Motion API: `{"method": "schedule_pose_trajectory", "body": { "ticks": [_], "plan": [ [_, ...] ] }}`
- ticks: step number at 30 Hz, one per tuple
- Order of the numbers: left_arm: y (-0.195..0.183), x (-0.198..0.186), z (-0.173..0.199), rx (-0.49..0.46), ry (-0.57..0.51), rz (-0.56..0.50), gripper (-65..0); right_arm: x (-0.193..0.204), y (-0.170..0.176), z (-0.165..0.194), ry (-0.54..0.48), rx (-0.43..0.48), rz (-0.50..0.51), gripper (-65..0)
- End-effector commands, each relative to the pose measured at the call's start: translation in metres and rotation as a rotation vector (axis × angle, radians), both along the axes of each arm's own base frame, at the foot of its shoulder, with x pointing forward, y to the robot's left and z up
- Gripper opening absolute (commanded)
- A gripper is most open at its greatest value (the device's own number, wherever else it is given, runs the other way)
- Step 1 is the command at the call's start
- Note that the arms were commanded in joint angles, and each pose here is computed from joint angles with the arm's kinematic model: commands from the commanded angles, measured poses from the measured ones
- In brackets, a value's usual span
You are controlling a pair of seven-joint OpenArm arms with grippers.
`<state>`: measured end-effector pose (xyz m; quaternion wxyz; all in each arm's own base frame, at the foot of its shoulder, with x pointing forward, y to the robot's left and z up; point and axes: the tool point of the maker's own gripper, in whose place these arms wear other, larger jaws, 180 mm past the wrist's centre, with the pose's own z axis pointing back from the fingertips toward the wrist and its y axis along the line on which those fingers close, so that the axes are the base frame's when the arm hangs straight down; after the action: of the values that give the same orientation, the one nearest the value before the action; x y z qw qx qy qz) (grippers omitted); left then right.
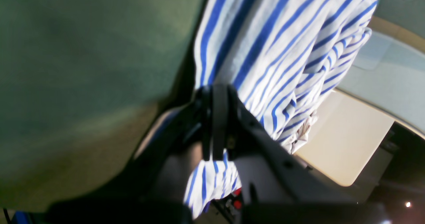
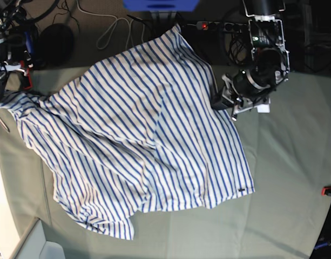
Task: Layout the t-shirt on the table in an organized manner, then fold the t-shirt properly
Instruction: 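Release the shirt with the left gripper and regrasp its edge, then pull the shirt edge with the left gripper away from the right gripper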
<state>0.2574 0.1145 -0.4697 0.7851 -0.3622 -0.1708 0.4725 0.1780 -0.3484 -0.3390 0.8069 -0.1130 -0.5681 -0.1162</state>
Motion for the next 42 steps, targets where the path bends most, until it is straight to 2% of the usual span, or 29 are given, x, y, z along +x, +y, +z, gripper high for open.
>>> {"method": "schedule_pose_trajectory", "body": {
  "ticks": [1,2,6,8,15,19,22,25,28,31,34,38,42],
  "plan": [
    [-0.002,0.007,0.01,-0.039,-0.015,0.01,-62.8,0.003,-0.006,0.015,-0.049,-0.03,-0.002,-65.0],
    [-0.001,0.007,0.01,-0.035,-0.015,0.01,-60.2,0.003,-0.006,0.016,-0.051,-0.03,-0.002,-65.0],
    [0.003,0.001,0.005,-0.03,0.002,0.011,-39.5,0.003,-0.005,0.016,-0.051,-0.029,-0.001,-65.0],
    [0.002,-0.002,0.004,-0.029,0.004,0.005,-31.7,0.004,-0.005,0.016,-0.052,-0.029,0.0,-65.0],
    [0.002,-0.003,0.002,-0.025,0.012,0.012,-30.3,0.005,-0.005,0.016,-0.055,-0.029,0.0,-65.0],
    [0.006,-0.007,-0.008,0.035,0.042,-0.012,-30.4,0.005,-0.005,0.016,-0.055,-0.029,0.0,-65.0],
    [0.0,-0.007,-0.012,0.068,0.051,-0.03,-33.6,0.005,-0.005,0.016,-0.055,-0.029,0.0,-65.0],
    [-0.001,-0.004,-0.014,0.109,0.049,-0.038,-47.3,0.005,-0.005,0.016,-0.055,-0.029,0.0,-65.0],
    [0.003,0.006,-0.013,0.144,0.025,-0.009,-65.0,0.005,-0.005,0.016,-0.055,-0.029,0.0,-65.0],
    [0.006,0.016,-0.007,0.153,0.001,-0.001,-63.5,0.004,-0.005,0.016,-0.052,-0.029,0.0,-65.0],
    [0.009,0.031,0.005,0.15,-0.04,0.011,-64.9,0.005,-0.005,0.016,-0.055,-0.029,0.0,-65.0],
    [0.023,0.083,0.055,0.201,-0.196,0.023,-64.9,0.007,-0.004,0.017,-0.059,-0.028,0.002,-65.0],
    [0.033,0.139,0.103,0.223,-0.324,0.034,-64.9,0.031,0.007,0.024,-0.111,-0.012,0.033,-65.0]
  ]
}}
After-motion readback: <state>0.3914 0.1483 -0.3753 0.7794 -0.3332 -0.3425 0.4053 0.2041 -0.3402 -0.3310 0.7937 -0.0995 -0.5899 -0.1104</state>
